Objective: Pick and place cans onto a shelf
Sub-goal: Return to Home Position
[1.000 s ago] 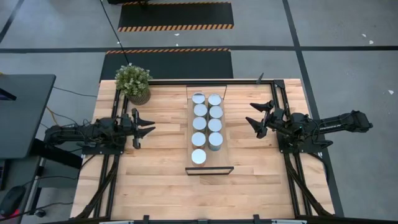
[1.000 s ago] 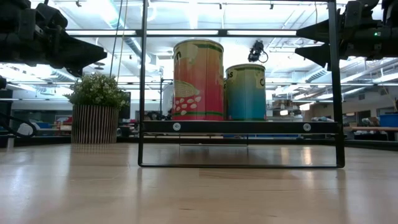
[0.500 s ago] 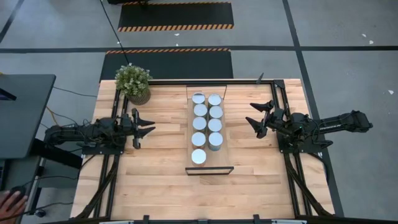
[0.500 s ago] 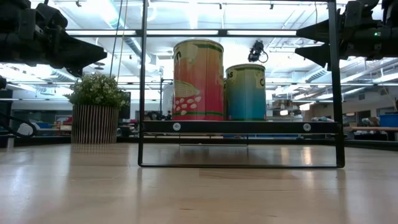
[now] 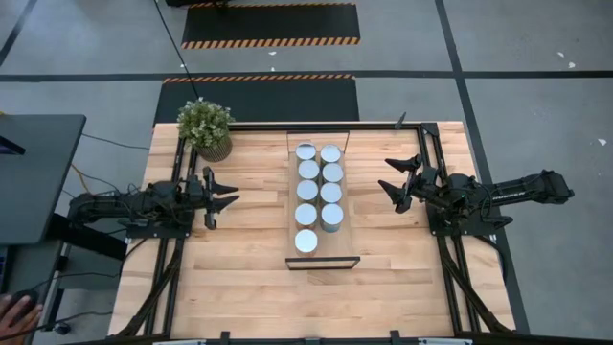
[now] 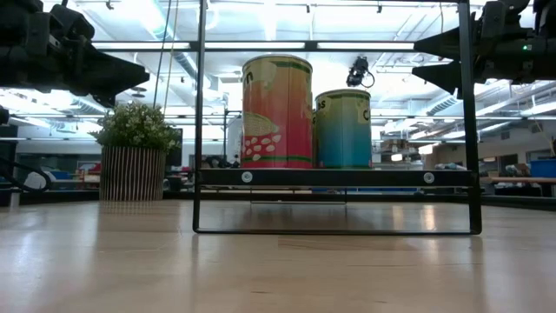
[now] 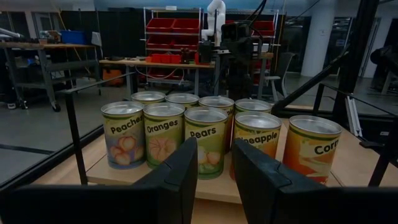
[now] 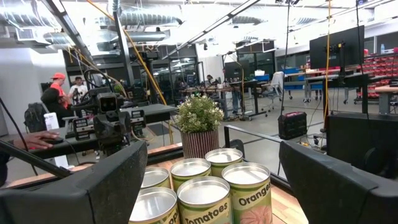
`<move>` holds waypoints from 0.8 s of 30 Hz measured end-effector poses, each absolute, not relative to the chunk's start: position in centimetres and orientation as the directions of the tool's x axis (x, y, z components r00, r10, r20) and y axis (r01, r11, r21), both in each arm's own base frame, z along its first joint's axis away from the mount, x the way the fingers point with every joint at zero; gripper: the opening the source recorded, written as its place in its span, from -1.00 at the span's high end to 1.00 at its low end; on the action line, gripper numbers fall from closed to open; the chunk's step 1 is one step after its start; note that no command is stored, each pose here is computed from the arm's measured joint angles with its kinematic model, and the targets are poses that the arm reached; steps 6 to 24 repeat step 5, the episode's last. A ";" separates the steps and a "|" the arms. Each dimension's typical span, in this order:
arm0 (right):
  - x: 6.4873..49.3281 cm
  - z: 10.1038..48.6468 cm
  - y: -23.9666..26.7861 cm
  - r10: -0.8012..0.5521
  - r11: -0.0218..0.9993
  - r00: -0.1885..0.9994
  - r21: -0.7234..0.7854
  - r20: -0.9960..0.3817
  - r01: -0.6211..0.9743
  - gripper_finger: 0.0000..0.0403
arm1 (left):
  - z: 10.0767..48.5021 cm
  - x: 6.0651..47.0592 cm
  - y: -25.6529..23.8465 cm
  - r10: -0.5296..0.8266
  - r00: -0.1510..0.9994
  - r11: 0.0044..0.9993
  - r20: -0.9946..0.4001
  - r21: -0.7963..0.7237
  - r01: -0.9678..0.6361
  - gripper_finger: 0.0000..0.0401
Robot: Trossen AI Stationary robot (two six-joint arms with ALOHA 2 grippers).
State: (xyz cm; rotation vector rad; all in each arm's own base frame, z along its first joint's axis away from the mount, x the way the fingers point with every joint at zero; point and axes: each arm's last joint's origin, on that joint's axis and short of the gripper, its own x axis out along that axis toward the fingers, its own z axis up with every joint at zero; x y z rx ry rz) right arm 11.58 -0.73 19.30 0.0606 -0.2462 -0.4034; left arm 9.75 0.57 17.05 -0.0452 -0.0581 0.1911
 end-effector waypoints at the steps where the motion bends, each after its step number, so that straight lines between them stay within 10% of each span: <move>1: 11.6 19.3 -0.7 -0.395 0.918 0.890 0.107 0.225 0.381 -0.85 | 17.1 9.7 0.6 0.191 0.980 0.981 0.053 -0.050 -0.188 0.46; 24: 11.6 19.3 -0.7 -0.395 0.918 0.890 0.107 0.225 0.381 -0.85 | 17.1 9.7 0.6 0.191 0.980 0.981 0.054 -0.050 -0.188 0.46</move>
